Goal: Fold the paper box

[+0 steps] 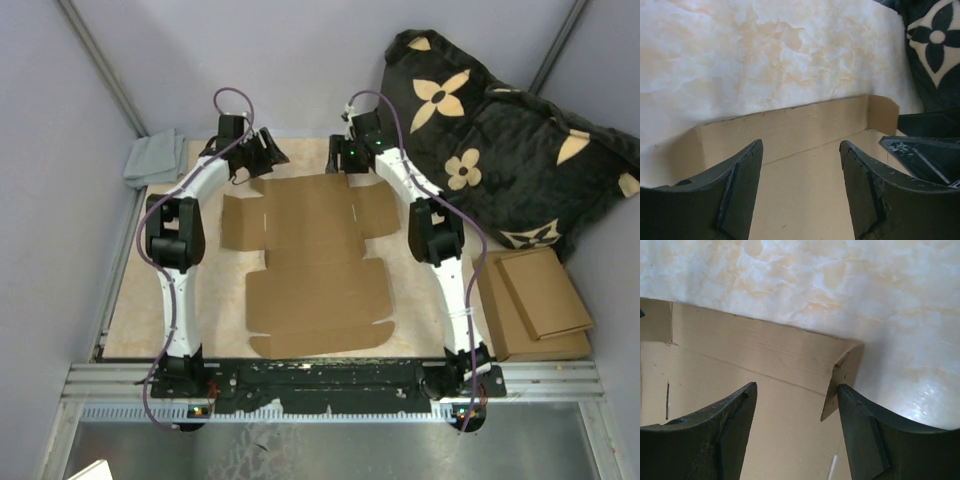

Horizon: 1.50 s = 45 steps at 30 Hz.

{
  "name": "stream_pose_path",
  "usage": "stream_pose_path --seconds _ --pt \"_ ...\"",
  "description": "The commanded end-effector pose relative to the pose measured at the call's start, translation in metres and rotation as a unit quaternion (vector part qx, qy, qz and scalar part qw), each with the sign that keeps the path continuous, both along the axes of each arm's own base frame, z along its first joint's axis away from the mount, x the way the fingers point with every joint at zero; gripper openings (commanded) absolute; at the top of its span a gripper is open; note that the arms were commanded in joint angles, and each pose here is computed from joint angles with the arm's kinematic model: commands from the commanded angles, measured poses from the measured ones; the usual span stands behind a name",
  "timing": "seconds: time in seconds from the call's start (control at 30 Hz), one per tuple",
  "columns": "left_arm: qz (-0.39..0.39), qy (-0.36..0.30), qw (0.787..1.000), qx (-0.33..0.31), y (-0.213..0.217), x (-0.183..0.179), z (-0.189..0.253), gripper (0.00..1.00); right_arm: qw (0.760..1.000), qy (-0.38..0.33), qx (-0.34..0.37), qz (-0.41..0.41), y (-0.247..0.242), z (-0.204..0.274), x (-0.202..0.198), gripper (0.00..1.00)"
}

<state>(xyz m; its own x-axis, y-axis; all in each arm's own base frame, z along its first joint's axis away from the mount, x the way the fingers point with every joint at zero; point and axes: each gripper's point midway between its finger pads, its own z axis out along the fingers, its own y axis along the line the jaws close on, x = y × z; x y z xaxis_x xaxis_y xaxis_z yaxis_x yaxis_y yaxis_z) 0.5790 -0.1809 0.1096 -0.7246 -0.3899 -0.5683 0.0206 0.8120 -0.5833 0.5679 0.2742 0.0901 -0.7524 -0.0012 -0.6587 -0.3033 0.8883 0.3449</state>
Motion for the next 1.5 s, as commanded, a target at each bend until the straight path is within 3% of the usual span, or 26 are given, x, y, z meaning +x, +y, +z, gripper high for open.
stream_pose_path --seconds 0.0,0.3,0.5,0.77,1.07,1.47 --pt "-0.01 0.002 1.0 -0.014 -0.011 0.008 -0.009 0.69 0.999 -0.02 0.032 0.033 0.027 0.005 0.005 0.66" --pt "-0.006 0.043 0.999 0.0 -0.008 0.001 -0.049 0.69 0.998 0.046 0.022 0.038 0.033 -0.058 -0.009 0.66" --pt "-0.003 0.033 0.999 0.013 -0.003 -0.002 -0.033 0.69 0.998 0.049 0.015 0.031 0.028 -0.062 -0.013 0.65" --pt "0.062 0.01 0.997 0.054 0.05 -0.008 0.013 0.69 0.998 0.052 0.006 0.022 0.023 -0.062 -0.015 0.65" --pt "0.117 0.045 0.989 0.084 0.104 -0.019 -0.007 0.69 0.998 0.054 0.004 0.021 0.021 -0.063 -0.015 0.65" --pt "0.068 0.047 0.996 0.01 0.067 -0.009 -0.017 0.68 0.998 0.055 0.007 0.026 0.023 -0.059 -0.016 0.65"
